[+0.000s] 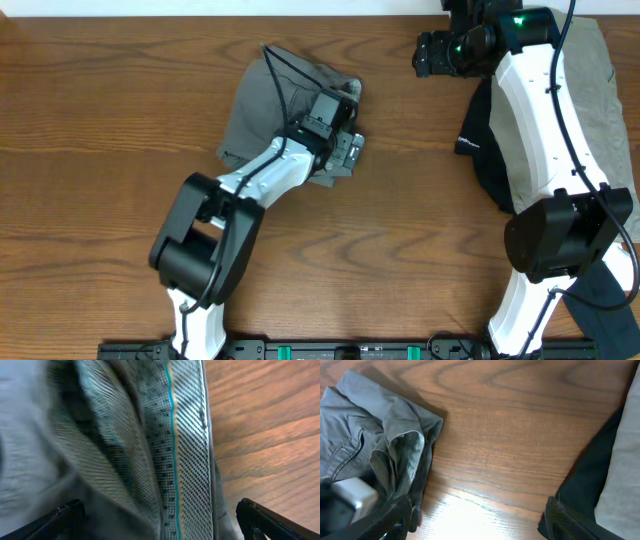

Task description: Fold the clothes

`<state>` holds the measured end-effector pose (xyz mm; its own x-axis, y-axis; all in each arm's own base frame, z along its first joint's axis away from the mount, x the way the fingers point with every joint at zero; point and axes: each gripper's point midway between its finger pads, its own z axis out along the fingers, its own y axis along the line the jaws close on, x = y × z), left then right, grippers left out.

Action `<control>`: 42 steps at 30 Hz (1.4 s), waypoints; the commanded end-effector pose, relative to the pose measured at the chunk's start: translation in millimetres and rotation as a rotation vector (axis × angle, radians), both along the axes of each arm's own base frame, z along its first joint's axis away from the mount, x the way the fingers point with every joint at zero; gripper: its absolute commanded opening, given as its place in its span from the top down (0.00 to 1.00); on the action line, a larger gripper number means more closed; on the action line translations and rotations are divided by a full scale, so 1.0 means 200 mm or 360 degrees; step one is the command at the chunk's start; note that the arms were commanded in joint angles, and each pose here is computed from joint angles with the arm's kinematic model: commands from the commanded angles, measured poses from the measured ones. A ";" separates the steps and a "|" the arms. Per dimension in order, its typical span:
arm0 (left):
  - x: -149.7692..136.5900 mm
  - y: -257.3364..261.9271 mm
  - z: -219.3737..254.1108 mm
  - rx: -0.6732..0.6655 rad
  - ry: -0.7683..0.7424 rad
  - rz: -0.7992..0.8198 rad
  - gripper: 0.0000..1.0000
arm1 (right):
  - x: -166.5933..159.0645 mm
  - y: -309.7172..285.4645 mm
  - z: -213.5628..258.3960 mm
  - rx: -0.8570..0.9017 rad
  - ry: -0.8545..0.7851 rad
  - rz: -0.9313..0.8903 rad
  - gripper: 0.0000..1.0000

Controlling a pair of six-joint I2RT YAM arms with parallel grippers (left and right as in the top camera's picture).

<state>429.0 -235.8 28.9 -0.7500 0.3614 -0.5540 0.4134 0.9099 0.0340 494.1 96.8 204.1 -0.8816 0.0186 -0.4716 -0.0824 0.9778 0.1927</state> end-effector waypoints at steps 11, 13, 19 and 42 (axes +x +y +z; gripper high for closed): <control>-0.08 -0.15 -0.27 0.0193 0.0005 -0.0280 0.02 | -0.01 -0.06 -0.02 -0.0031 0.0026 0.0008 0.17; -0.06 -0.12 -0.31 0.0268 -0.0024 -0.0274 0.11 | -0.01 -0.06 -0.03 -0.0032 0.0033 0.0008 0.17; 0.07 0.04 -0.24 0.0639 -0.0249 -0.0214 0.88 | -0.02 -0.06 -0.03 -0.0040 0.0048 0.0020 0.19; 0.41 1.33 -0.15 0.0692 -0.0241 0.0802 0.94 | -0.02 -0.06 -0.03 -0.0042 0.0041 0.0027 0.18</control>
